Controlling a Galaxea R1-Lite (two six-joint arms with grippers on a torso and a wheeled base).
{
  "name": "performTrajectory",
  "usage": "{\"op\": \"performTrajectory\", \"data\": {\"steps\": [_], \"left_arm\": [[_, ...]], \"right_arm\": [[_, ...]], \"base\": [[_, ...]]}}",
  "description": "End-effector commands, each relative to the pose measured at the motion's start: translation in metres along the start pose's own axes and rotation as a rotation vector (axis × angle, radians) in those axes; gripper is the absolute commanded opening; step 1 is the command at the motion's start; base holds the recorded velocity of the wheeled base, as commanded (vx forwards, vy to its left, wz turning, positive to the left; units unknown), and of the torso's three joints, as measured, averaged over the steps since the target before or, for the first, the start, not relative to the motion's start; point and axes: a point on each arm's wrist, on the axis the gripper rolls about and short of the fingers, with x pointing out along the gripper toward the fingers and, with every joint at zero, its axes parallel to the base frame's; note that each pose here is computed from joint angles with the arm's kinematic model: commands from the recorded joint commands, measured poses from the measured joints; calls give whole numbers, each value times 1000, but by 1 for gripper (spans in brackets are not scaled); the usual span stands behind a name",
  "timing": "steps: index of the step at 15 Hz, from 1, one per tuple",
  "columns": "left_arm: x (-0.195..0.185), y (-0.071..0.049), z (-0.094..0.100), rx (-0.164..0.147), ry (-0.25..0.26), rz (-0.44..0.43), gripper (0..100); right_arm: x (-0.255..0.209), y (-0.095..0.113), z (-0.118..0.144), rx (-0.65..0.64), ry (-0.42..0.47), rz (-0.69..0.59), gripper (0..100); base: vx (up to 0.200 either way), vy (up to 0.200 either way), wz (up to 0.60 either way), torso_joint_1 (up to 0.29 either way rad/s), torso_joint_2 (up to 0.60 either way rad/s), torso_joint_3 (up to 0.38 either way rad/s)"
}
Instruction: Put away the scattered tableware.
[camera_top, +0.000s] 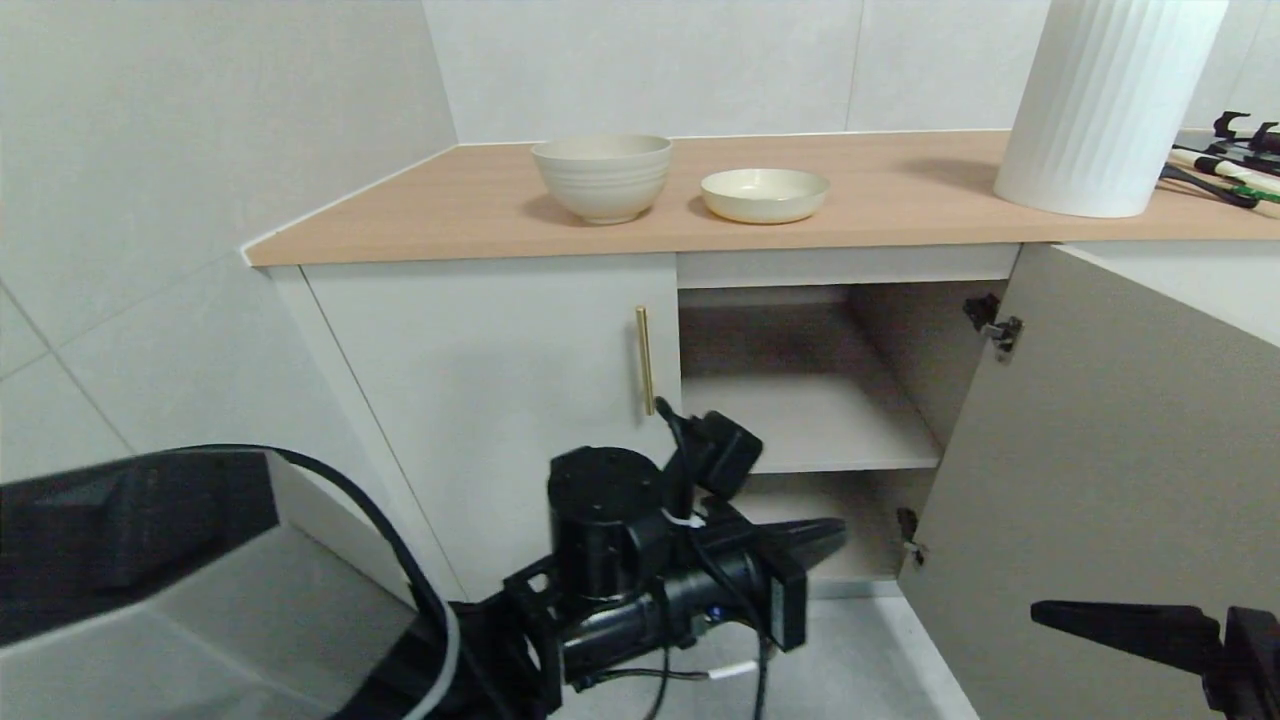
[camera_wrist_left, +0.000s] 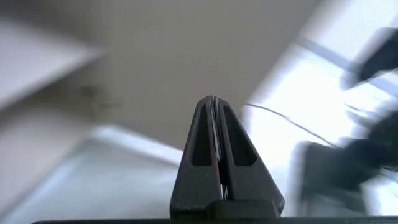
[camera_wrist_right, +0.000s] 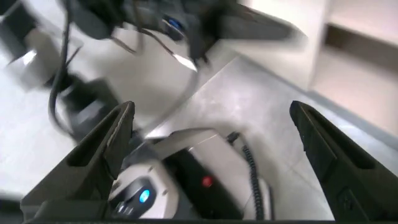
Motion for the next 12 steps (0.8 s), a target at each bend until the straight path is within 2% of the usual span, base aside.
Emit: {"op": "performTrajectory", "data": {"steps": [1, 3, 4, 5, 6, 7, 8, 9, 12], "left_arm": [[-52, 22, 23, 40, -51, 130, 0], [-84, 29, 35, 39, -91, 217, 0], [-84, 29, 35, 39, -91, 217, 0], [-133, 35, 53, 19, -121, 395, 0], [-151, 33, 61, 11, -127, 446, 0], [-157, 32, 64, 6, -127, 460, 0], [-183, 24, 76, -8, -127, 515, 0], [-196, 16, 83, -16, -127, 532, 100], [-225, -3, 100, -28, -132, 568, 100]], "right_arm": [[9, -7, 7, 16, 7, -43, 100], [14, -9, 16, 15, -6, -53, 100], [14, -9, 16, 15, -6, -53, 100], [24, -8, 39, 11, -20, -52, 100], [32, -9, 49, 12, -8, -55, 100], [35, -9, 52, 12, -2, -56, 100], [52, -14, 63, 15, 20, -76, 100], [63, -19, 69, 18, 26, -93, 100], [96, -35, 91, 3, 19, -154, 100]], "base": [[0, 0, 0, 0, 0, 0], [0, 0, 0, 0, 0, 0], [0, 0, 0, 0, 0, 0], [0, 0, 0, 0, 0, 0], [0, 0, 0, 0, 0, 0], [0, 0, 0, 0, 0, 0], [0, 0, 0, 0, 0, 0], [0, 0, 0, 0, 0, 0], [0, 0, 0, 0, 0, 0]]}}
